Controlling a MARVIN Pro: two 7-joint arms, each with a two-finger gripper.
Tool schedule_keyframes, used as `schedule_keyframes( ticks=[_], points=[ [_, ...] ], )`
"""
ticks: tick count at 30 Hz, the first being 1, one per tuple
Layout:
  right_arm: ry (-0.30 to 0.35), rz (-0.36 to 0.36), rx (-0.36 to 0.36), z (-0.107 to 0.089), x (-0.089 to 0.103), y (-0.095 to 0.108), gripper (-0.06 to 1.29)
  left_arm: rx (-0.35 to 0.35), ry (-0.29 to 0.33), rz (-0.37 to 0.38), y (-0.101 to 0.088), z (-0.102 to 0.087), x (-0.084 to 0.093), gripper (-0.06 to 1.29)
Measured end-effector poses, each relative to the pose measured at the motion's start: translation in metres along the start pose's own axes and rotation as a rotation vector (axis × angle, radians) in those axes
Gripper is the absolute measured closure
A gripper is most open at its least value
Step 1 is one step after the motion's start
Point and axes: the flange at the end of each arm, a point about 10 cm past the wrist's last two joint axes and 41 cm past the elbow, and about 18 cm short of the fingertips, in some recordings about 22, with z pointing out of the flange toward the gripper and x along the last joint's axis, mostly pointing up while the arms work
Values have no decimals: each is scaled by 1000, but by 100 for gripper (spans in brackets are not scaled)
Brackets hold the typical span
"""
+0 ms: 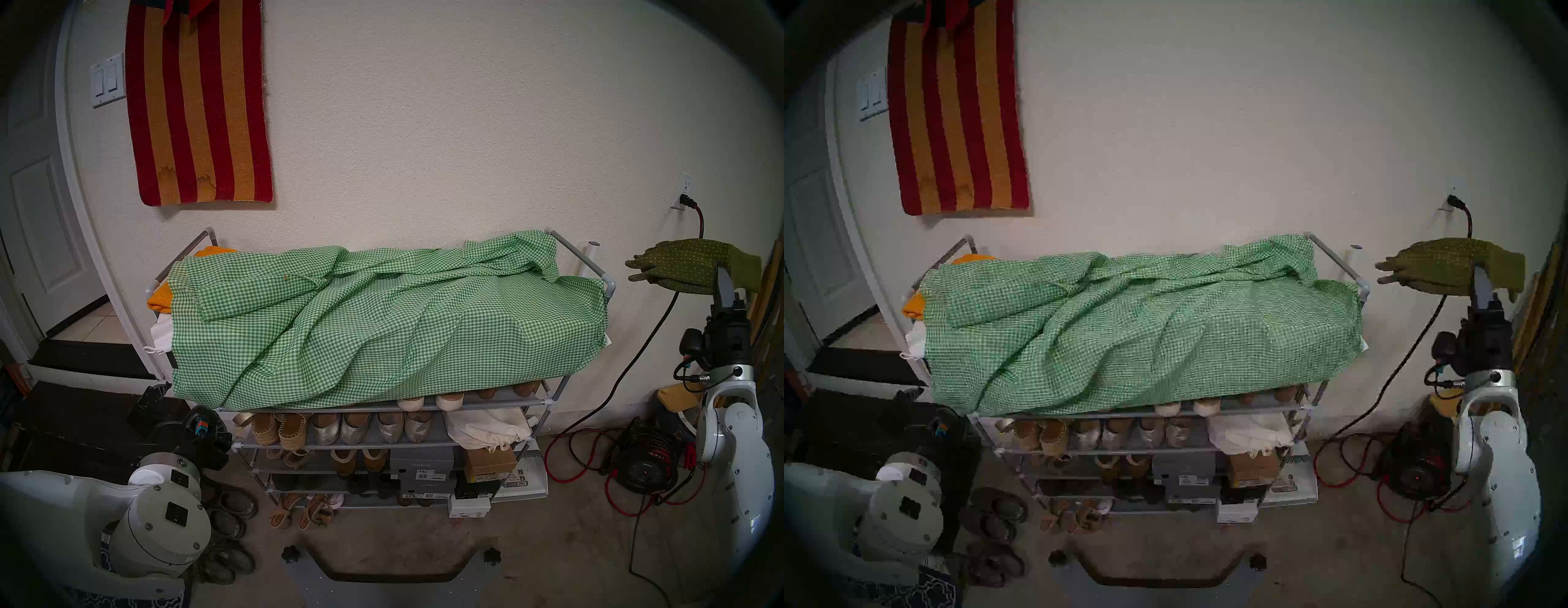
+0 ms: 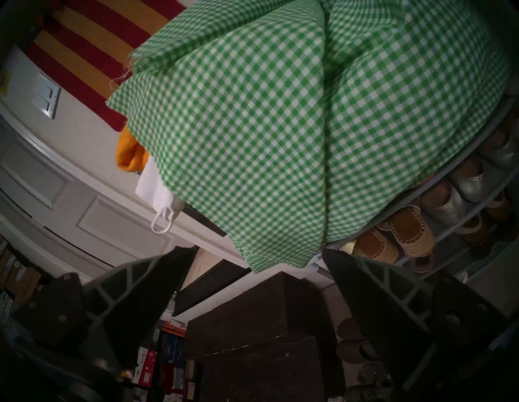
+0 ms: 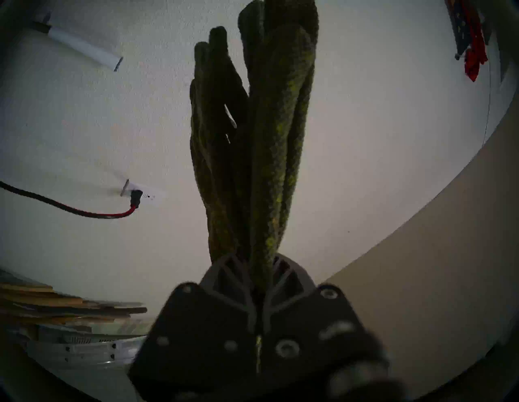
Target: Lift the object off the cloth, cover the shoe rack with the cloth, put the object back
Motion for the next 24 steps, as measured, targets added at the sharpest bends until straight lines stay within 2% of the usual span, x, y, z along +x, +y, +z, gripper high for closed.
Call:
schedule_keyframes(
  ticks=[9,14,19,24],
  points=[
    [-132,13,30,-17,-39,-20,123,0,0,0,0,0,0,-3],
    [-183,28,53,-28,-60,-33,123,0,0,0,0,0,0,-3],
    [-197,48,76,-40,-66,-44,123,0,0,0,0,0,0,-3],
    [-190,71,108,-54,-60,-56,123,0,0,0,0,0,0,-3]
  ],
)
